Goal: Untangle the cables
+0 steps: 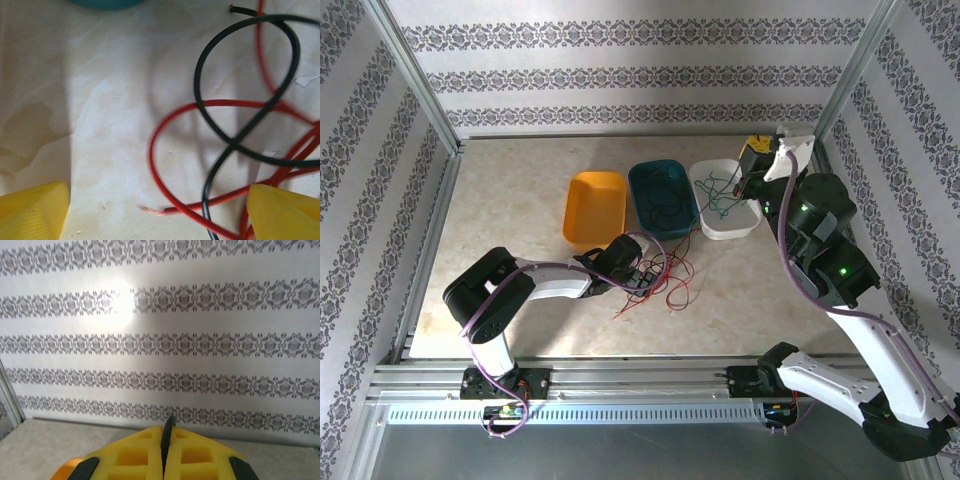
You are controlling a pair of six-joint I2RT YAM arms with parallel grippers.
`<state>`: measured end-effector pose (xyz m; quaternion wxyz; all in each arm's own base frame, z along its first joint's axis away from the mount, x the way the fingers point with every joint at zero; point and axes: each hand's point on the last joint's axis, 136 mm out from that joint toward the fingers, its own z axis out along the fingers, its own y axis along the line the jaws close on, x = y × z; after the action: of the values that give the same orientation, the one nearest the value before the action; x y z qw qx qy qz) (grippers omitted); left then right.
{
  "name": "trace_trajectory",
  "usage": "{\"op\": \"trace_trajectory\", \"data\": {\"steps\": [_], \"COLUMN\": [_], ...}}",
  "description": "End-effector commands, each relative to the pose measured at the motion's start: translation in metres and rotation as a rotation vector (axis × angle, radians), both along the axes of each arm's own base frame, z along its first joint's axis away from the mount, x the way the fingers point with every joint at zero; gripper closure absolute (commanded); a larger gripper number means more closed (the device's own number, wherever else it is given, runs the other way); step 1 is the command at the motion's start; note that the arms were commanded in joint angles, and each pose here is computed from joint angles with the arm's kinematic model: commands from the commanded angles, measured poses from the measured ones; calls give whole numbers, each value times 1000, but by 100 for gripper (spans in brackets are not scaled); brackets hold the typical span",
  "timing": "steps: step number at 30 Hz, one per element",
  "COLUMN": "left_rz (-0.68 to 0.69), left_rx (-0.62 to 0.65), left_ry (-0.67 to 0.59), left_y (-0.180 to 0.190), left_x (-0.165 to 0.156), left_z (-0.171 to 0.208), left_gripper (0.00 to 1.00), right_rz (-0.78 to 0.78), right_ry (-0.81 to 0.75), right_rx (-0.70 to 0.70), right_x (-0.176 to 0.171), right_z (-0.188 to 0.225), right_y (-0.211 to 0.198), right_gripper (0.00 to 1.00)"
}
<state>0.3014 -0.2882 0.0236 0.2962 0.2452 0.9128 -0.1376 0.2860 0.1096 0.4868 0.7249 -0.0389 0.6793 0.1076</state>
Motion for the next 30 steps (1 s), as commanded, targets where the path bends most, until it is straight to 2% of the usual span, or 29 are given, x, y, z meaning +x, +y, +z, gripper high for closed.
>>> {"op": "trace_trajectory", "data": {"steps": [1, 10, 15, 19, 23, 26, 30], "left_rz": [-48, -48, -47, -47, -60, -64, 54], "left_rx": [32, 38, 36, 9, -80, -90, -67], "left_ry": [77, 88, 89, 58, -50, -103, -191], "left_y": [4, 4, 4, 1, -6, -5, 14], "left_x": [-22, -24, -24, -20, -14, -10, 6], "left_z": [-20, -24, -26, -14, 25, 45, 60], "left_gripper": [9, 9, 10, 10, 9, 9, 8], "right_rz": [-35, -66, -37, 61, 168, 196, 189], "right_ry": [-149, -331, -346, -259, -127, -50, -4], "right_rx": [54, 95, 120, 109, 108, 121, 109], "right_x": [-18, -47, -51, -40, -26, -16, 2], "right_z": [50, 111, 118, 96, 54, 26, 8], "right_y": [-18, -39, -38, -16, 11, 22, 31], "right_gripper": [100, 100, 100, 100, 100, 100, 100]}}
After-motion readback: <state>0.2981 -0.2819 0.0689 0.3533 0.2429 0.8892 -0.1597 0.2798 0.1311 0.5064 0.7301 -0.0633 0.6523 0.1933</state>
